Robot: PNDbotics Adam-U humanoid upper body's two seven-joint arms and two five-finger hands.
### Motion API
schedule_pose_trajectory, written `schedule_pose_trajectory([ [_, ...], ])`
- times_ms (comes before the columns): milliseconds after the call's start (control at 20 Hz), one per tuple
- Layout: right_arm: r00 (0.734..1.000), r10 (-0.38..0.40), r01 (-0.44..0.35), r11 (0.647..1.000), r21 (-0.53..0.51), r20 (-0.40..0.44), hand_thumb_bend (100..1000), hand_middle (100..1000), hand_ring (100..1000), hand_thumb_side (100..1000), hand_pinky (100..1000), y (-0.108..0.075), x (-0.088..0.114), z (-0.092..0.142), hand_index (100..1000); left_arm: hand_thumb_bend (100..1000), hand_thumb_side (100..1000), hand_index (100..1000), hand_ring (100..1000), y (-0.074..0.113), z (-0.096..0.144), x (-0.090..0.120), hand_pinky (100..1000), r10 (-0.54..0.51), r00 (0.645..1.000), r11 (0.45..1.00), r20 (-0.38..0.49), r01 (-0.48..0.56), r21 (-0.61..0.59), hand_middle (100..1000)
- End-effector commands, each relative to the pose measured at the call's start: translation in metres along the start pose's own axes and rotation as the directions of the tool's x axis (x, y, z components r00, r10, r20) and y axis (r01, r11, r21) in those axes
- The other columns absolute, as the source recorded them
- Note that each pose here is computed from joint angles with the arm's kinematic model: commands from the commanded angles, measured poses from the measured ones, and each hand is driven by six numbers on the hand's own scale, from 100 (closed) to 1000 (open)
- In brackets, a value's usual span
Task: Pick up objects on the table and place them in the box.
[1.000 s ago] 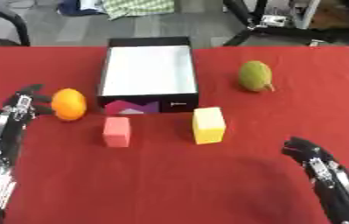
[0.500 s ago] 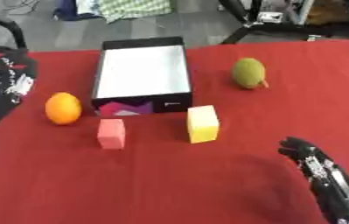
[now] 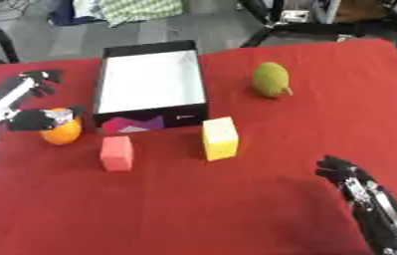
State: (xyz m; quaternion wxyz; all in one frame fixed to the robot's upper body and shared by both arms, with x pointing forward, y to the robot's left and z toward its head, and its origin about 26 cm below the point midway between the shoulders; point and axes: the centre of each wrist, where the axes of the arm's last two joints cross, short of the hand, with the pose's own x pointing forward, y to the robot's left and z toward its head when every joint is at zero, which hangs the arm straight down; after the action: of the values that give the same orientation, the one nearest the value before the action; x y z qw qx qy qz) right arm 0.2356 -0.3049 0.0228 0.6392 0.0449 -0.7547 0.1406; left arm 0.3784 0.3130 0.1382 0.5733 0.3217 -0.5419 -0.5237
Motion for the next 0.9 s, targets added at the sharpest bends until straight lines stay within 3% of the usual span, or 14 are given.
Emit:
schedule_pose_trajectory([
  [50, 1.0, 0.006, -0.006, 1.0, 0.015, 0.019, 100, 803, 850, 794, 1000, -0.001, 0.005, -0.003, 863, 460, 470, 948, 784, 0.013, -0.001, -0.021, 798, -0.148, 0.987, 0.987, -0.059, 0.143, -0.073, 813],
  [550, 1.0, 0.002, -0.002, 1.0, 0.011, 0.014, 100, 803, 850, 796, 1000, -0.001, 0.004, -0.002, 863, 375, 371, 920, 752, 0.015, -0.029, -0.052, 780, -0.244, 0.966, 0.943, -0.084, 0.216, -0.251, 773],
  [850, 1.0, 0.002, -0.002, 1.0, 0.006, 0.013, 100, 803, 850, 798, 1000, -0.001, 0.003, -0.001, 863, 279, 269, 886, 706, 0.019, -0.032, -0.059, 762, -0.296, 0.953, 0.932, -0.056, 0.276, -0.234, 733],
  [900, 1.0, 0.002, -0.002, 1.0, 0.005, 0.013, 100, 803, 850, 798, 1000, -0.001, 0.003, -0.001, 863, 222, 206, 847, 664, 0.017, -0.033, -0.059, 745, -0.305, 0.951, 0.93, -0.052, 0.286, -0.23, 682],
])
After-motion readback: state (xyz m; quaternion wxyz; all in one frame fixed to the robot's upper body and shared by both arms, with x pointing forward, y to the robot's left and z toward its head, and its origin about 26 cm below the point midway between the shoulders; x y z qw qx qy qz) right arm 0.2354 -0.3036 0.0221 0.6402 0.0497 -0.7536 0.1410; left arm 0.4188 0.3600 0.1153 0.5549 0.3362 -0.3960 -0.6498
